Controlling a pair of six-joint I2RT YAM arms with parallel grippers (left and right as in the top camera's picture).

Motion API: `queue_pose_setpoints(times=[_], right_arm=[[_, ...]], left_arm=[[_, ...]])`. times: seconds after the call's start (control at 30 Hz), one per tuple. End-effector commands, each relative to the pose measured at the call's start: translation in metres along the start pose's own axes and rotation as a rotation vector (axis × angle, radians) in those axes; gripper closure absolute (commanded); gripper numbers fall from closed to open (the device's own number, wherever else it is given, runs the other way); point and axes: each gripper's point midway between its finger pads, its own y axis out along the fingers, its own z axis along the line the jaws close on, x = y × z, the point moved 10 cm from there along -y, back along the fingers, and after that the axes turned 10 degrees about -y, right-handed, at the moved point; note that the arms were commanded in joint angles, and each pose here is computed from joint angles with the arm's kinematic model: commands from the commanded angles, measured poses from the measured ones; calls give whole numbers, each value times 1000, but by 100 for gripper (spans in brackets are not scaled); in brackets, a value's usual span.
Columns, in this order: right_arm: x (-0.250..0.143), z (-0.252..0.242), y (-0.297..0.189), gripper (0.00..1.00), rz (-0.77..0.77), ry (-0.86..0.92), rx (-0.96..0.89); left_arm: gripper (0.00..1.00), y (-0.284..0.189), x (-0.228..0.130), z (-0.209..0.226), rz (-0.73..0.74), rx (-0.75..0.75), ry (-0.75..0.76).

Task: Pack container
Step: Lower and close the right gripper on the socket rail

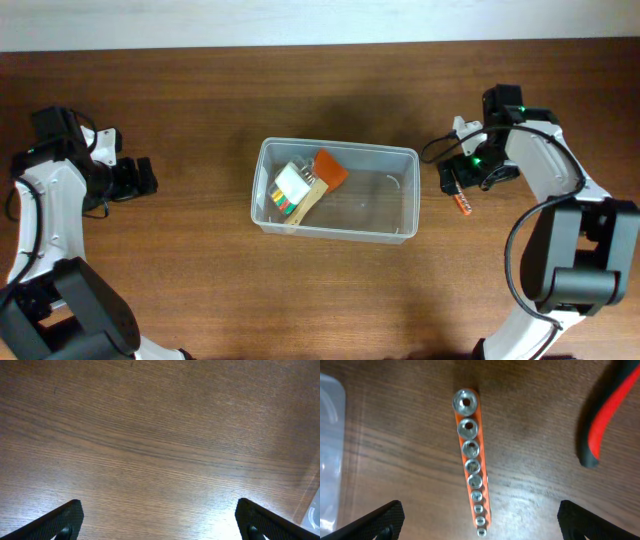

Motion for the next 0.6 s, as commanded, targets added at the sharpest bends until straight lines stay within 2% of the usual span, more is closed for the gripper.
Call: queue_pose_setpoints(times=[0.0, 0.57], right_arm=[[3, -2, 12, 1, -2, -5, 29], [6, -6, 53, 1, 48, -7, 70]], left_arm=[[1, -5, -2, -1, -10, -14, -6], [1, -5, -2, -1, -9, -14, -6]])
